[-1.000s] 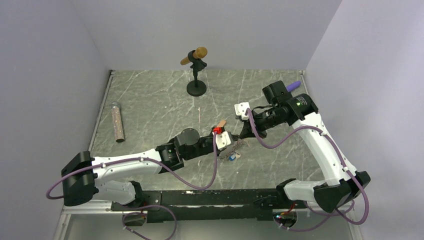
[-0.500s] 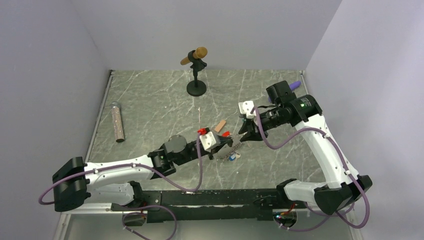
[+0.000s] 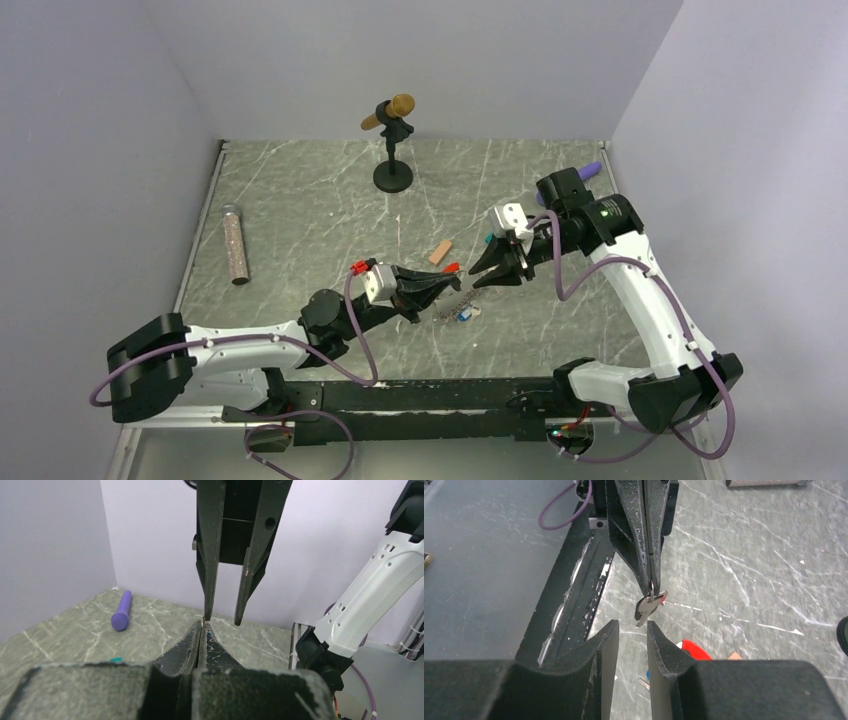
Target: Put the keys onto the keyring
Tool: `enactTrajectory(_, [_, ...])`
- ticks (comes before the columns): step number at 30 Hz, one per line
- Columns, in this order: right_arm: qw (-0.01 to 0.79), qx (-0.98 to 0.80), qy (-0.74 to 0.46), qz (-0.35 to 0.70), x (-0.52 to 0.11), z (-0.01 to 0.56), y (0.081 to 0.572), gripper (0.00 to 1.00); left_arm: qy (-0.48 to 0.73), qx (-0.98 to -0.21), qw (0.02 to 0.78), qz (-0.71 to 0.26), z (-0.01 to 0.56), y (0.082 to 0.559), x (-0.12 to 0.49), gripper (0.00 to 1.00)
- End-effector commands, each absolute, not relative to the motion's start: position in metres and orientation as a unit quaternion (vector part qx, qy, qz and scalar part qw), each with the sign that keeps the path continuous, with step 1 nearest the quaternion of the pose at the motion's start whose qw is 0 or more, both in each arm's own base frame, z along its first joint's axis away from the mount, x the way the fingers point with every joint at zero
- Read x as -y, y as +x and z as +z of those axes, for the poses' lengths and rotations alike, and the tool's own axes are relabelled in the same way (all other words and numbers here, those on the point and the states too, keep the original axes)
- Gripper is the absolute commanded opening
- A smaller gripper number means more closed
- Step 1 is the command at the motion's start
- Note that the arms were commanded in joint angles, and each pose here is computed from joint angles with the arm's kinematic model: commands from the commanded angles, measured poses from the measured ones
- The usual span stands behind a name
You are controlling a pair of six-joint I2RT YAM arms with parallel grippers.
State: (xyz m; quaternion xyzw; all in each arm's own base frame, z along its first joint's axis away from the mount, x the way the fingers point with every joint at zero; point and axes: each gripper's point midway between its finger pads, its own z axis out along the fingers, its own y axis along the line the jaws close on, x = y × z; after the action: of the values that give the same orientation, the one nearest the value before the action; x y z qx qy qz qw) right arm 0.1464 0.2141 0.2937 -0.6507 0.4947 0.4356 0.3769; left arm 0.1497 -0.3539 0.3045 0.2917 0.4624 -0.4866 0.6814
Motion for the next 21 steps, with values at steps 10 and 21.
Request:
enactTrajectory(10, [0.410,-0.452,-0.639,0.468,-0.2266,0.3101,0.1514,0.31,0.277,-0.407,0.689,-0.532,0.3396,0.1384,0.3578,0.00])
enactTrajectory(21, [0.403,-0.452,-0.629,0.487,-0.2282,0.3085,0.1487,0.22,0.277,-0.407,0.688,-0.533,0.3405,0.1400,0.3617,0.00])
